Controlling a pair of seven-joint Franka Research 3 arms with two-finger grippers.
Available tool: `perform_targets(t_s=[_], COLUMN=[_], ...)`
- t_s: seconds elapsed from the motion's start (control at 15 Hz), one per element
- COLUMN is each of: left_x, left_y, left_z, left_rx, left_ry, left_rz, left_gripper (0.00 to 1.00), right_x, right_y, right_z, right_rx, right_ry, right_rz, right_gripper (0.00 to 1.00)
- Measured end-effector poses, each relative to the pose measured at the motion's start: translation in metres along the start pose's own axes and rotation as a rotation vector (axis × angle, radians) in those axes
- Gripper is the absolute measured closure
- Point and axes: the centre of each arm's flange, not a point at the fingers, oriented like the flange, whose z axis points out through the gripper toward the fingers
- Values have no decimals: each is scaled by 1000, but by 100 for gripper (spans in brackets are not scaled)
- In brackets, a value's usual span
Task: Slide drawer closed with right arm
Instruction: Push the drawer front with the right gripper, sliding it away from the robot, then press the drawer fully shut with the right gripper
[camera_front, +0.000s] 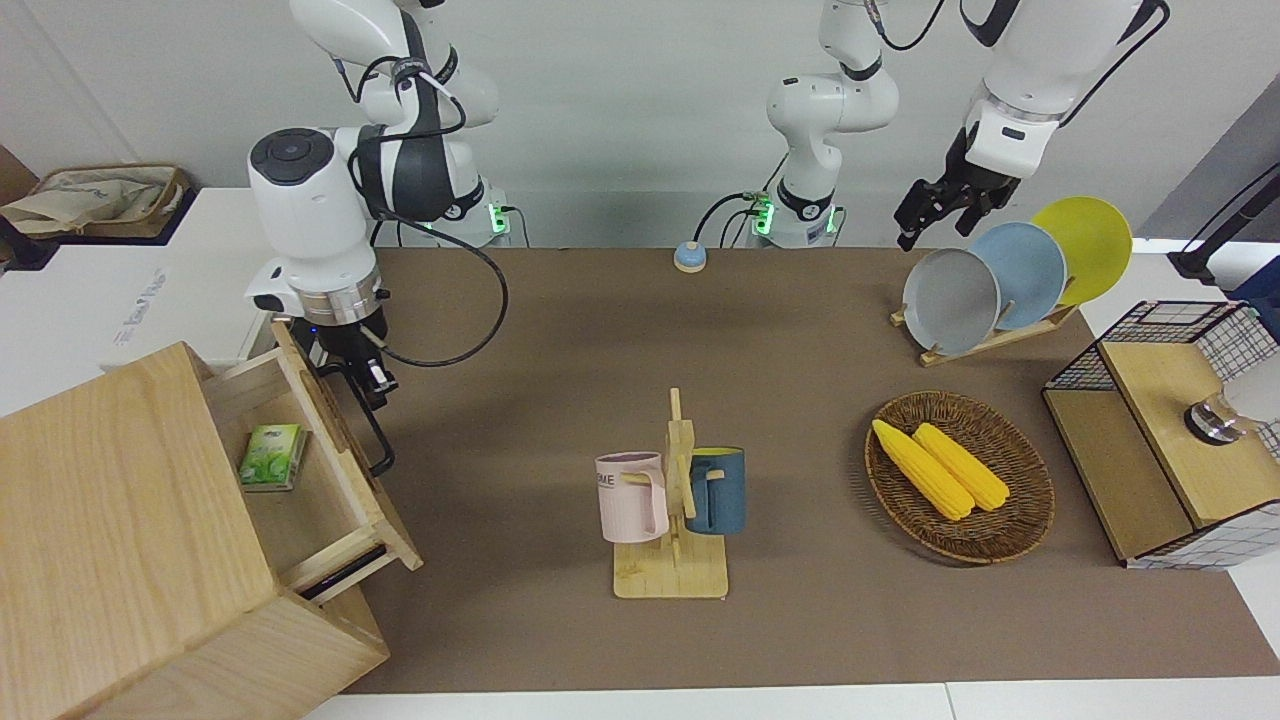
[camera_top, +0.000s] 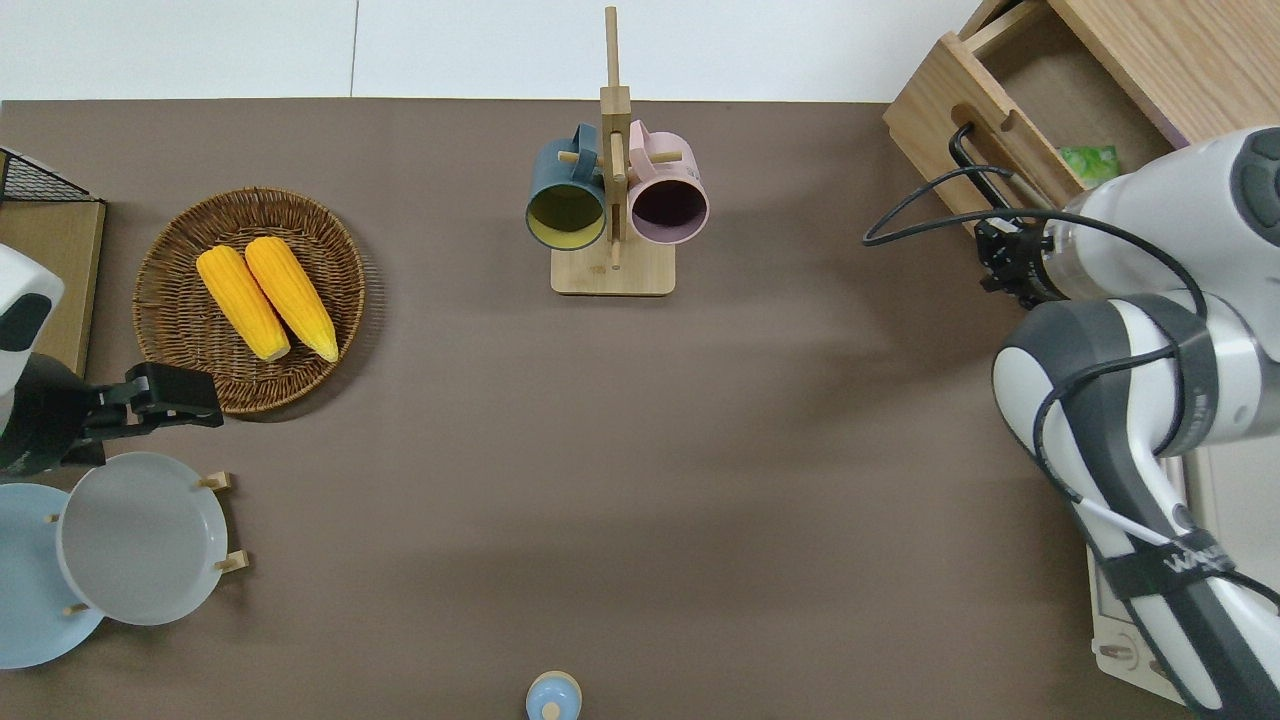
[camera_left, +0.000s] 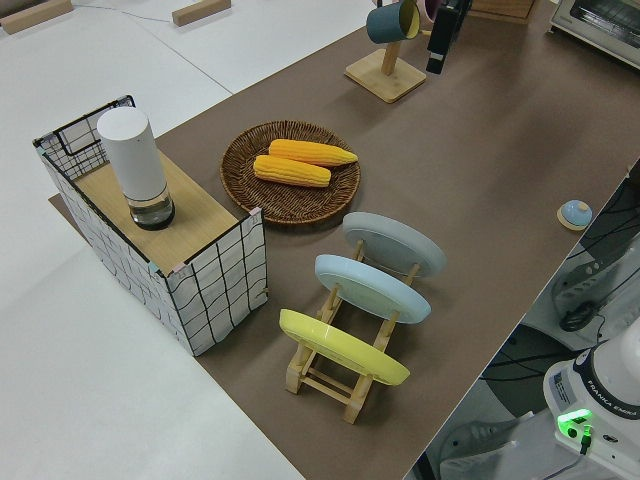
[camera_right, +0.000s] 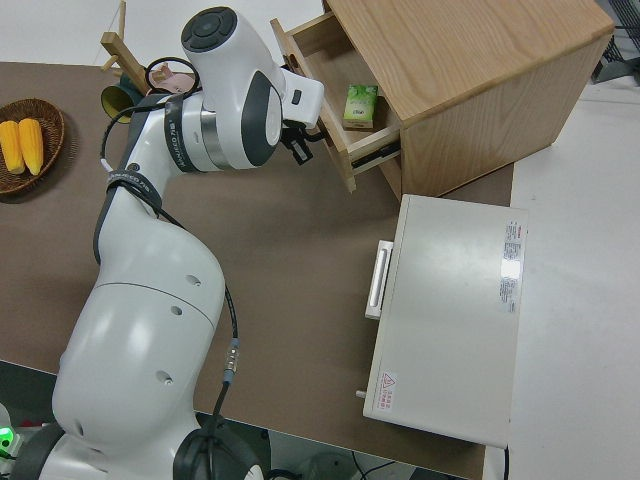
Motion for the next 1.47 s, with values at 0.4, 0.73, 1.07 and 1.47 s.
perform_targets(t_s=[0.4, 0.73, 1.07, 1.47], left_x=[0, 0, 0, 0], left_y=[0, 0, 0, 0], left_z=[0, 0, 0, 0], left_rx=[0, 0, 0, 0], left_ry=[0, 0, 0, 0], left_rz=[0, 0, 0, 0], left_gripper=[0, 0, 0, 0], right_x=[45, 81, 87, 80], right_y=[32, 56, 61, 50], right_z=[5, 8, 9, 1], right_rx=[10, 9, 9, 17], right_ry=[23, 36, 33, 47], right_rz=[-23, -13, -89, -186], right_gripper=[99, 99, 99, 98])
